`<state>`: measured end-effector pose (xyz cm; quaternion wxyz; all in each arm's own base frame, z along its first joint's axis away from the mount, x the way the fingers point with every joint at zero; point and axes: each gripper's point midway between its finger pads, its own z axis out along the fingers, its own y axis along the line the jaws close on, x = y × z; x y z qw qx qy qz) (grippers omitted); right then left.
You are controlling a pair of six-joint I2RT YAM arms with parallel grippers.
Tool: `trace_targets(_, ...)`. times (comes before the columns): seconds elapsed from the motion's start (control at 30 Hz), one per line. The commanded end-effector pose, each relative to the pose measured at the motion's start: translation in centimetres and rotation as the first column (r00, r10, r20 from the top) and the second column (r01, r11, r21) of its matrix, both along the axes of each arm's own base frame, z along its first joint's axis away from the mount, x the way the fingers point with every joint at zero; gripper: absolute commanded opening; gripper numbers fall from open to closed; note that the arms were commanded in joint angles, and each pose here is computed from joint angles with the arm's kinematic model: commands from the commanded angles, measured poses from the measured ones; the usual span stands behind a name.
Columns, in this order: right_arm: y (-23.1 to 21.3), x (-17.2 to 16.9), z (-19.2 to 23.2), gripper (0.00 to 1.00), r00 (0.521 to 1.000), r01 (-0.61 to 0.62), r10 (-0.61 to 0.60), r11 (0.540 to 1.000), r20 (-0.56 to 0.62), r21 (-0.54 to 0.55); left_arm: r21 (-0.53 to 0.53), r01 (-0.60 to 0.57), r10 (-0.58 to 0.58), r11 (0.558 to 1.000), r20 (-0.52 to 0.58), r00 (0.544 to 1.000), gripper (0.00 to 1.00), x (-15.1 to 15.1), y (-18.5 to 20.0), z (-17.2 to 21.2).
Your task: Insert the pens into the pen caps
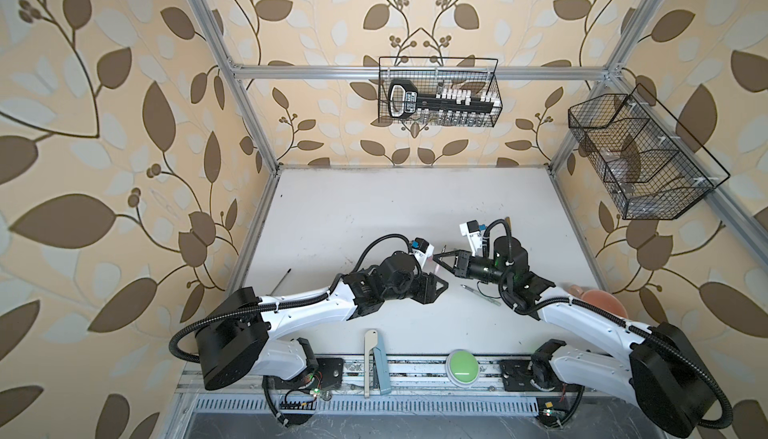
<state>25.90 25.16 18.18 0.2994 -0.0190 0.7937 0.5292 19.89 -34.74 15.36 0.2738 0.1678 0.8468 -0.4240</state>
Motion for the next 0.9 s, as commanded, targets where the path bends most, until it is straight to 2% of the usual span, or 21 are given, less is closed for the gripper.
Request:
trace_targets(0.0, -0.1, 0.0, 0.7, 0.0, 1.0, 0.014, -0.014, 1.0, 0.019, 0.023, -0.062, 0.013, -0.011, 0.998, 0.039, 0.999, 0.47, 0.5, -0.7, 2.6)
trace_targets(0.17, -0.3, -0.1, 0.4, 0.0, 1.0, 0.021, -0.021, 1.0, 0.02, 0.01, -0.064, -0.007, 0.011, 0.998, 0.052, 0.999, 0.45, 0.7, -0.2, 3.0)
trace_targets(0.27, -0.2, -0.2, 0.5, 0.0, 1.0, 0.02, -0.02, 1.0, 0.023, 0.013, -0.06, -0.006, 0.009, 0.998, 0.053, 0.999, 0.31, 0.8, -0.2, 3.1)
trace_targets(0.47, 0.0, -0.4, 0.2, 0.0, 1.0, 0.011, -0.011, 1.0, 0.027, -0.015, -0.056, -0.016, 0.019, 0.998, 0.057, 0.998, 0.29, 1.0, 0.1, 3.1)
trace_targets(0.6, 0.3, -0.7, -0.1, 0.01, 1.0, -0.007, 0.007, 1.0, 0.02, -0.028, -0.039, -0.03, 0.033, 0.999, 0.061, 0.998, 0.17, 1.3, 0.4, 3.1)
trace_targets(0.67, 0.3, -0.7, -0.3, 0.06, 1.0, -0.004, 0.005, 0.999, 0.023, -0.054, -0.029, -0.034, 0.036, 0.999, 0.065, 0.997, 0.09, 1.4, 0.5, 3.1)
trace_targets(0.77, -0.1, -0.5, 0.2, 0.24, 0.999, 0.005, 0.002, 0.991, 0.053, -0.135, -0.009, -0.047, 0.048, 0.999, 0.072, 0.996, 0.01, 1.5, 1.0, 2.9)
trace_targets(0.83, -1.3, 0.0, 1.0, 0.39, 0.996, 0.04, -0.021, 0.975, 0.087, -0.216, 0.03, -0.058, 0.055, 0.998, 0.077, 0.996, 0.0, 1.5, 1.7, 2.8)
trace_targets(0.87, -2.1, 0.3, 1.5, 0.42, 0.994, 0.065, -0.04, 0.966, 0.104, -0.249, 0.046, -0.066, 0.062, 0.997, 0.08, 0.995, 0.0, 1.4, 2.2, 2.8)
